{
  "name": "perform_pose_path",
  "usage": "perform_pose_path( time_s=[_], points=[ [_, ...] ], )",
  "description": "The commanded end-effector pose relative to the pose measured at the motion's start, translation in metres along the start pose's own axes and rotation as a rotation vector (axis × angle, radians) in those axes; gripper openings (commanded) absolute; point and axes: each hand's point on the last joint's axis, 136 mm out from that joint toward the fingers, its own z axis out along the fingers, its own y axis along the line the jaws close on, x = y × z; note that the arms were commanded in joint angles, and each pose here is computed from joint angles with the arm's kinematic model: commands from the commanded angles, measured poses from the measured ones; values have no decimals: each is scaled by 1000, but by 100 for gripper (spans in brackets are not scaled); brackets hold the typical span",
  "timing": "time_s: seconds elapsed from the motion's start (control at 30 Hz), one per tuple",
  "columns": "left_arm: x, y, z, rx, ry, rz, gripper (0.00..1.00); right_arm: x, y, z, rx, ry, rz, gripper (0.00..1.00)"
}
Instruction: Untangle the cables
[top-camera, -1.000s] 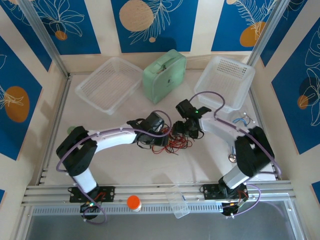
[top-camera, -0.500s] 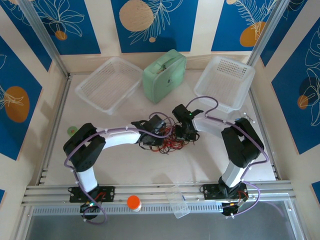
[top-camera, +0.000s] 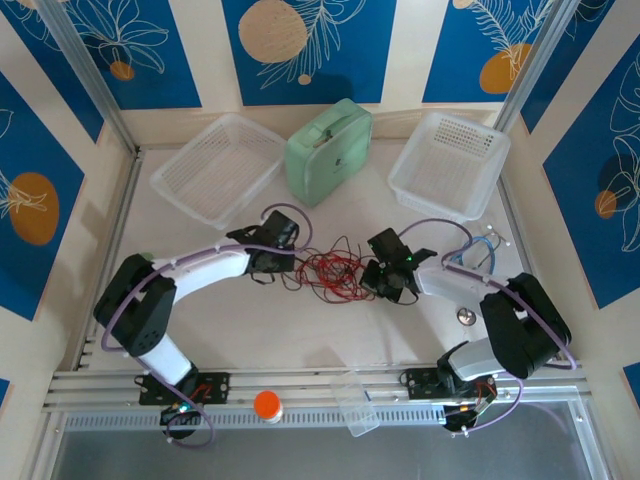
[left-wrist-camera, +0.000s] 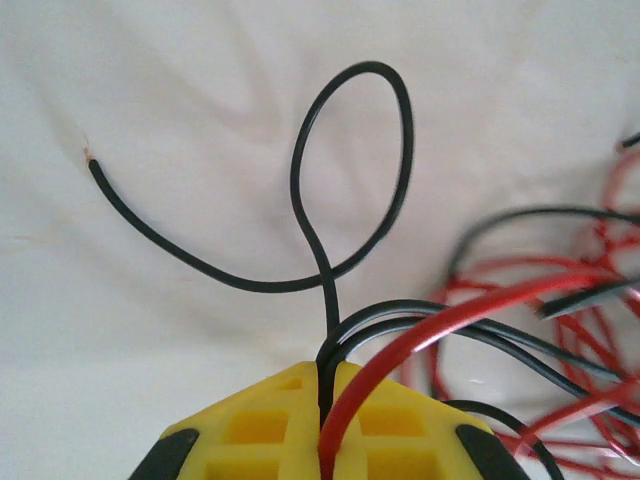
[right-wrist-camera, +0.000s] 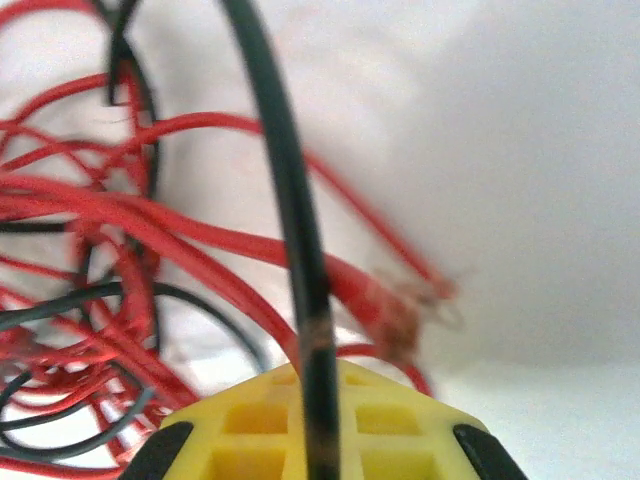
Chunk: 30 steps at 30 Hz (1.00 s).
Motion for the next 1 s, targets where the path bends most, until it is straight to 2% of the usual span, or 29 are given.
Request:
perform_pose_path(
  time_s=[0.0, 0.1, 0.2, 0.37, 0.47, 0.67, 0.8, 0.97],
  points=[
    [3, 34, -8, -134, -7, 19, 6, 5, -18, -6, 60, 9, 69, 4],
    [5, 33, -9, -123, -3, 14, 7, 2, -14, -15, 71, 1, 20, 13],
    [5, 24, -13, -65, -10, 15, 17, -3, -2, -31, 66, -6, -62, 26],
    [-6, 5, -37, 30, -62, 51, 43, -6, 22, -64, 71, -27, -224, 50],
    [-14, -9, -56, 89, -86, 84, 55, -5, 41, -77, 55, -30, -325, 61],
    [-10, -46, -68, 187, -43, 157, 63, -5, 69, -65, 88, 28, -439, 64],
    [10, -72, -45, 218, 31, 185, 64, -8, 68, -37, 168, 69, -432, 61],
    [35, -93, -8, 210, 107, 175, 64, -7, 45, -7, 277, 87, -402, 59]
  ],
)
